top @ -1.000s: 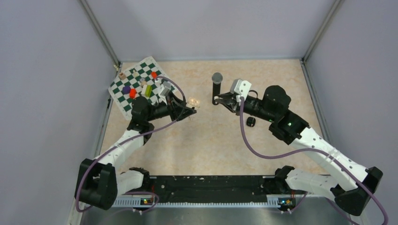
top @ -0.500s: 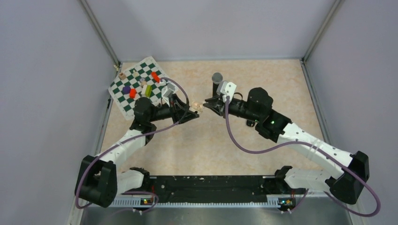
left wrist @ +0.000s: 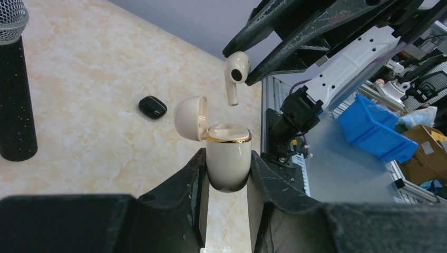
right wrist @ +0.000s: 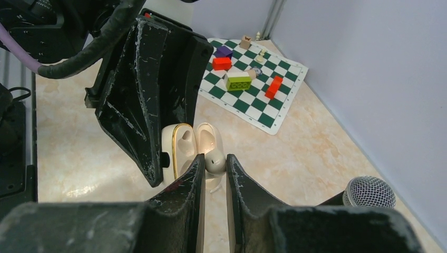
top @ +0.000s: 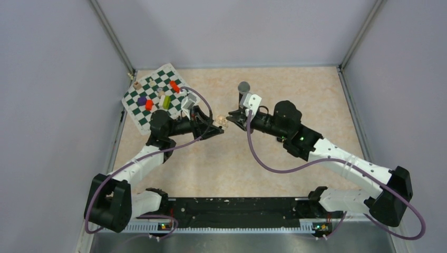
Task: Insert the wireless bluetooth earbuds into the charging case
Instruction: Place the earbud in the charging case.
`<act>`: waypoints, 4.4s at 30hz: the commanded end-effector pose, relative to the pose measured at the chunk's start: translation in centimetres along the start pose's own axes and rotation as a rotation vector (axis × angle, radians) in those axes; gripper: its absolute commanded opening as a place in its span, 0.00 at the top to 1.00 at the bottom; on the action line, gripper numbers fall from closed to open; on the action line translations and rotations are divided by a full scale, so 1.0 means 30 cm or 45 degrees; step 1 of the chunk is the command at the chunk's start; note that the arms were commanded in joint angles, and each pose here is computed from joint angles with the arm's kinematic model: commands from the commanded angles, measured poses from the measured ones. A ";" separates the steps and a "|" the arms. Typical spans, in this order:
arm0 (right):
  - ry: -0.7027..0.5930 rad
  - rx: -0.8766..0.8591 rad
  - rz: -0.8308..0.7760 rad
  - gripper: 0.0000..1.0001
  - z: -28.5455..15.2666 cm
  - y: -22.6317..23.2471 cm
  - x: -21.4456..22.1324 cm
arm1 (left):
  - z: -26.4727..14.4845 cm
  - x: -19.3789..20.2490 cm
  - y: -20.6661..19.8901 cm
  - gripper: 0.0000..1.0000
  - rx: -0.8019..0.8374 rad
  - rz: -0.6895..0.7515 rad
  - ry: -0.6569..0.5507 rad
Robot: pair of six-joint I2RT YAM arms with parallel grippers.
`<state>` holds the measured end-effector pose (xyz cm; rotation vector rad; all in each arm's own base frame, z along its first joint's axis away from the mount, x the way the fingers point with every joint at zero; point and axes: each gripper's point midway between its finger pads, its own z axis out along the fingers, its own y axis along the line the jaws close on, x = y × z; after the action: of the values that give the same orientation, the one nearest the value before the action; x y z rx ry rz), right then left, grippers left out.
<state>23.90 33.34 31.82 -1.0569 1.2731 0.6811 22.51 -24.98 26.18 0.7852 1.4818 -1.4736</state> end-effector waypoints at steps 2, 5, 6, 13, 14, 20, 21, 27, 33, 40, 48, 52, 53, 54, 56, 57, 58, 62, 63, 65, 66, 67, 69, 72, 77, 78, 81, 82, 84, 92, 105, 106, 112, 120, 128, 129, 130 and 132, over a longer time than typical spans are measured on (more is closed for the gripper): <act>-0.063 0.011 -0.029 1.00 0.005 0.002 -0.035 | 0.002 -0.023 -0.035 1.00 0.047 0.061 -0.021; -0.059 0.004 -0.029 1.00 0.008 0.006 -0.029 | 0.000 -0.028 -0.039 1.00 0.047 0.067 -0.025; -0.058 0.004 -0.031 1.00 0.008 0.006 -0.028 | 0.000 -0.030 -0.039 1.00 0.045 0.068 -0.028; -0.053 -0.017 -0.033 1.00 0.012 0.019 -0.013 | -0.005 -0.041 -0.048 1.00 0.050 0.070 -0.040; -0.050 -0.024 -0.031 1.00 0.013 0.024 -0.009 | -0.006 -0.043 -0.050 1.00 0.051 0.073 -0.042; -0.041 -0.038 -0.037 1.00 0.018 0.034 0.005 | -0.009 -0.049 -0.055 1.00 0.051 0.078 -0.050; -0.042 -0.040 -0.037 1.00 0.019 0.035 0.005 | -0.010 -0.048 -0.056 1.00 0.052 0.078 -0.050; -0.042 -0.047 -0.019 1.00 0.026 0.041 0.004 | -0.011 -0.049 -0.058 1.00 0.052 0.083 -0.054; -0.040 -0.060 -0.003 1.00 0.031 0.055 0.005 | -0.012 -0.054 -0.059 1.00 0.054 0.085 -0.062; -0.029 -0.082 0.017 1.00 0.039 0.069 0.012 | -0.015 -0.059 -0.067 1.00 0.063 0.105 -0.071; -0.032 -0.035 0.074 1.00 0.044 0.052 0.004 | -0.020 -0.066 -0.077 1.00 0.075 0.131 -0.086; -0.039 -0.003 0.106 1.00 0.044 0.037 -0.010 | -0.021 -0.064 -0.075 1.00 0.075 0.132 -0.085; -0.042 0.000 0.112 1.00 0.044 0.036 -0.014 | -0.021 -0.065 -0.074 1.00 0.072 0.130 -0.087; -0.046 0.003 0.116 1.00 0.043 0.034 -0.020 | -0.020 -0.065 -0.070 1.00 0.068 0.126 -0.087; -0.052 0.005 0.119 1.00 0.041 0.033 -0.029 | -0.020 -0.062 -0.063 1.00 0.060 0.115 -0.084; -0.056 0.005 0.118 1.00 0.040 0.032 -0.035 | -0.019 -0.061 -0.059 1.00 0.056 0.112 -0.082; -0.056 0.007 0.116 1.00 0.038 0.030 -0.037 | -0.019 -0.061 -0.057 1.00 0.054 0.112 -0.081; -0.070 0.019 0.104 1.00 0.029 0.022 -0.056 | -0.018 -0.052 -0.046 1.00 0.044 0.101 -0.069; -0.074 0.024 0.098 1.00 0.025 0.019 -0.062 | -0.018 -0.049 -0.043 1.00 0.042 0.100 -0.065; -0.084 0.030 0.085 1.00 0.016 0.014 -0.081 | -0.018 -0.045 -0.039 1.00 0.036 0.100 -0.060; -0.089 0.033 0.075 1.00 0.009 0.011 -0.091 | -0.019 -0.047 -0.037 1.00 0.034 0.104 -0.061; -0.095 0.039 0.066 1.00 0.003 0.007 -0.102 | -0.018 -0.044 -0.036 1.00 0.033 0.104 -0.058; -0.108 0.051 0.046 1.00 -0.012 -0.001 -0.121 | -0.019 -0.041 -0.033 1.00 0.029 0.102 -0.055; -0.115 0.055 0.030 1.00 -0.027 -0.003 -0.136 | -0.020 -0.044 -0.031 1.00 0.025 0.105 -0.057; -0.125 0.049 0.039 1.00 -0.028 0.001 -0.142 | -0.022 -0.045 -0.027 1.00 0.020 0.101 -0.058; -0.123 0.047 0.046 1.00 -0.024 0.002 -0.137 | -0.022 -0.046 -0.028 1.00 0.021 0.101 -0.057; -0.114 0.055 0.070 1.00 -0.008 -0.001 -0.118 | -0.022 -0.042 -0.027 1.00 0.023 0.099 -0.054; -0.113 0.058 0.079 1.00 -0.002 -0.001 -0.113 | -0.022 -0.044 -0.028 1.00 0.024 0.100 -0.054; -0.103 0.059 0.092 1.00 0.010 0.000 -0.098 | -0.022 -0.045 -0.032 1.00 0.029 0.099 -0.055; -0.086 0.071 0.134 1.00 0.038 0.003 -0.071 | -0.023 -0.049 -0.040 1.00 0.036 0.103 -0.063; -0.061 0.052 0.133 1.00 0.059 0.026 -0.042 | -0.023 -0.061 -0.046 1.00 0.041 0.104 -0.077; -0.059 0.048 0.136 1.00 0.060 0.029 -0.040 | -0.023 -0.065 -0.045 1.00 0.039 0.105 -0.081; -0.058 0.042 0.164 1.00 0.062 0.035 -0.043 | -0.023 -0.070 -0.045 1.00 0.039 0.107 -0.089; -0.055 0.011 0.175 1.00 0.063 0.051 -0.045 | -0.031 -0.096 -0.050 1.00 0.036 0.124 -0.121; -0.057 0.009 0.195 1.00 0.064 0.051 -0.062 | -0.034 -0.081 -0.039 1.00 0.026 0.123 -0.109; -0.060 0.012 0.195 1.00 0.062 0.049 -0.070 | -0.034 -0.075 -0.034 1.00 0.022 0.121 -0.102; -0.063 0.015 0.196 1.00 0.061 0.047 -0.077 | -0.033 -0.070 -0.032 1.00 0.021 0.119 -0.097; -0.070 0.025 0.194 1.00 0.056 0.042 -0.090 | -0.032 -0.064 -0.027 1.00 0.020 0.116 -0.091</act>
<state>24.02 34.94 31.18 -0.9387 1.3714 0.7526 22.34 -23.95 27.14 0.7617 1.4367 -1.4788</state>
